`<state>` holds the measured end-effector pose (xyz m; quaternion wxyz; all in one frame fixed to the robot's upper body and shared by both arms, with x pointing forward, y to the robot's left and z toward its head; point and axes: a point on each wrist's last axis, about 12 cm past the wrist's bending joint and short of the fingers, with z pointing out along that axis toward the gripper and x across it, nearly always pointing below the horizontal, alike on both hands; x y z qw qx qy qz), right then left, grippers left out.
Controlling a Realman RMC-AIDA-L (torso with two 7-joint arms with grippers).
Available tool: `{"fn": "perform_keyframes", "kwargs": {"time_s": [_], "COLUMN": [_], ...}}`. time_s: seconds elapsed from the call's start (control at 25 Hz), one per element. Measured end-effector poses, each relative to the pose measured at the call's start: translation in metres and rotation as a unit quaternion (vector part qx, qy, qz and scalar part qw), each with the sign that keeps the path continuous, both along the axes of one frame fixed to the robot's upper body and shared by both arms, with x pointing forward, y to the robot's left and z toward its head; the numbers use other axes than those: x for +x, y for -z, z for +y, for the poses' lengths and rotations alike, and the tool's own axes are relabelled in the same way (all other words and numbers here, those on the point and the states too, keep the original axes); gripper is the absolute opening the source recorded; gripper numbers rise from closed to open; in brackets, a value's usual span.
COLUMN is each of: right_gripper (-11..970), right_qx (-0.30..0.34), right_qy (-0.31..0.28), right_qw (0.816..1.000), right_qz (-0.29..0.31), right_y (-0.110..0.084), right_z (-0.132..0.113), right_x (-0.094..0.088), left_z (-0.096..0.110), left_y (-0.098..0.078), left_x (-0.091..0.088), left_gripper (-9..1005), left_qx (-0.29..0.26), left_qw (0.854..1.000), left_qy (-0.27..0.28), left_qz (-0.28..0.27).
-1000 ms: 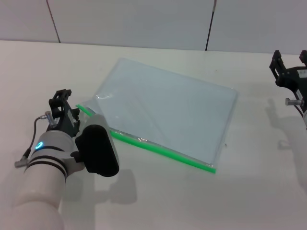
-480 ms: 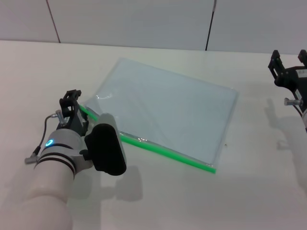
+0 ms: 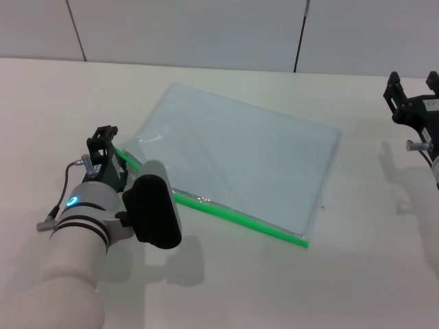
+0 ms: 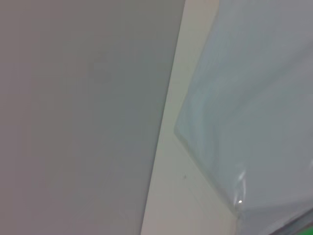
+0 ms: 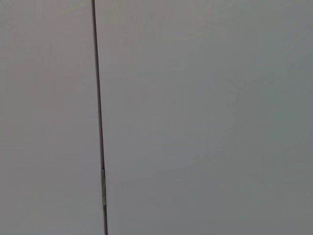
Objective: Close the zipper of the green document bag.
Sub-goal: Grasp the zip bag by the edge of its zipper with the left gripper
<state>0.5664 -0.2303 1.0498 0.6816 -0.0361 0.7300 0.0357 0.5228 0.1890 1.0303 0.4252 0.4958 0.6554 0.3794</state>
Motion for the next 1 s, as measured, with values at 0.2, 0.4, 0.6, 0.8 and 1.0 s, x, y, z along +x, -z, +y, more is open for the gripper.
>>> {"fn": "perform_keyframes", "kwargs": {"time_s": [0.2,0.4,0.6,0.8,1.0], "right_gripper": [680,680,680,679,679], "right_qx": [0.000,-0.001,-0.009,-0.011,-0.011], "right_qy": [0.000,-0.001,-0.004,-0.003,-0.003], "right_qw": [1.000,1.000,1.000,1.000,1.000], "right_qz": [0.000,-0.001,-0.002,-0.002,-0.003], "right_y": [-0.0001,-0.0001,-0.0006,-0.0007,-0.0009], "right_z": [-0.0001,0.0001,0.0015,0.0017,0.0019], "right_x": [0.0001,0.0000,-0.0001,-0.0001,0.0000], "left_z": [0.0002,0.0016,0.0013,0.0011,0.0000], "left_y": [0.0029,0.0091,0.0094,0.0092,0.0076], "left_x": [0.0010,0.0007,0.0013,0.0018,0.0041], "left_gripper": [556,556,556,556,555], "left_qx": [0.004,0.013,0.013,0.016,0.019], "left_qw": [1.000,1.000,1.000,1.000,1.000], "left_qy": [0.001,0.000,0.000,0.002,0.005], "left_qz": [0.005,0.012,0.013,0.013,0.010]}}
